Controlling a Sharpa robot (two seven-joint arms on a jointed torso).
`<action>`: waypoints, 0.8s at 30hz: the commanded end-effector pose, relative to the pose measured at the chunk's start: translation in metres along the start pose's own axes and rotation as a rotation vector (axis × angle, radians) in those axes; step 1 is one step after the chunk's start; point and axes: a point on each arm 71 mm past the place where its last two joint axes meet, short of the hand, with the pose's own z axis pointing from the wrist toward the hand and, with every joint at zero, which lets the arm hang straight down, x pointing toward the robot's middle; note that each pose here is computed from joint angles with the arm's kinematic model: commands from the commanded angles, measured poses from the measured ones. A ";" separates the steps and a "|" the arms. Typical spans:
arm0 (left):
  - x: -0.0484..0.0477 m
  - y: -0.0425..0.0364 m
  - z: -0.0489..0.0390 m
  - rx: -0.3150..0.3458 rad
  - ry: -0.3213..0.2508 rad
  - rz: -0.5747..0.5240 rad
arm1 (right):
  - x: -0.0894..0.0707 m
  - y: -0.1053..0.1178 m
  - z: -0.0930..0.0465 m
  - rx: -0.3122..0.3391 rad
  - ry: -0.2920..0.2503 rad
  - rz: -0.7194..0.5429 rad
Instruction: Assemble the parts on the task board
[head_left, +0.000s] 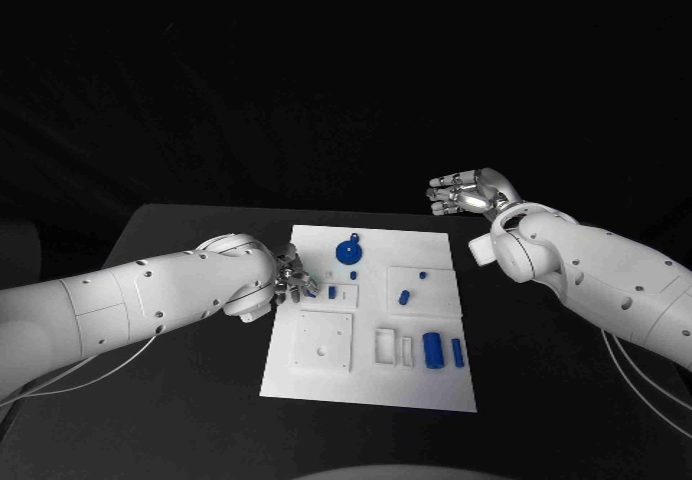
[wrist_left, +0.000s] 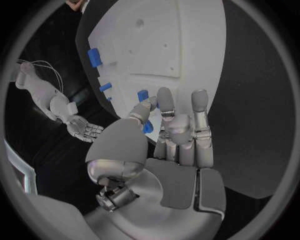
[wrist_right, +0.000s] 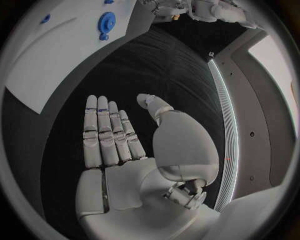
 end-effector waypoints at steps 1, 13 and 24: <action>0.0093 0.0045 0.0017 -0.033 0.052 0.042 | 0.001 0.000 0.000 -0.004 0.015 -0.005; 0.0076 0.0023 0.0043 -0.031 0.038 0.038 | 0.001 0.000 0.000 -0.003 0.017 -0.005; 0.0077 -0.0021 0.0070 -0.027 0.038 0.042 | 0.002 -0.001 0.000 -0.001 0.020 -0.004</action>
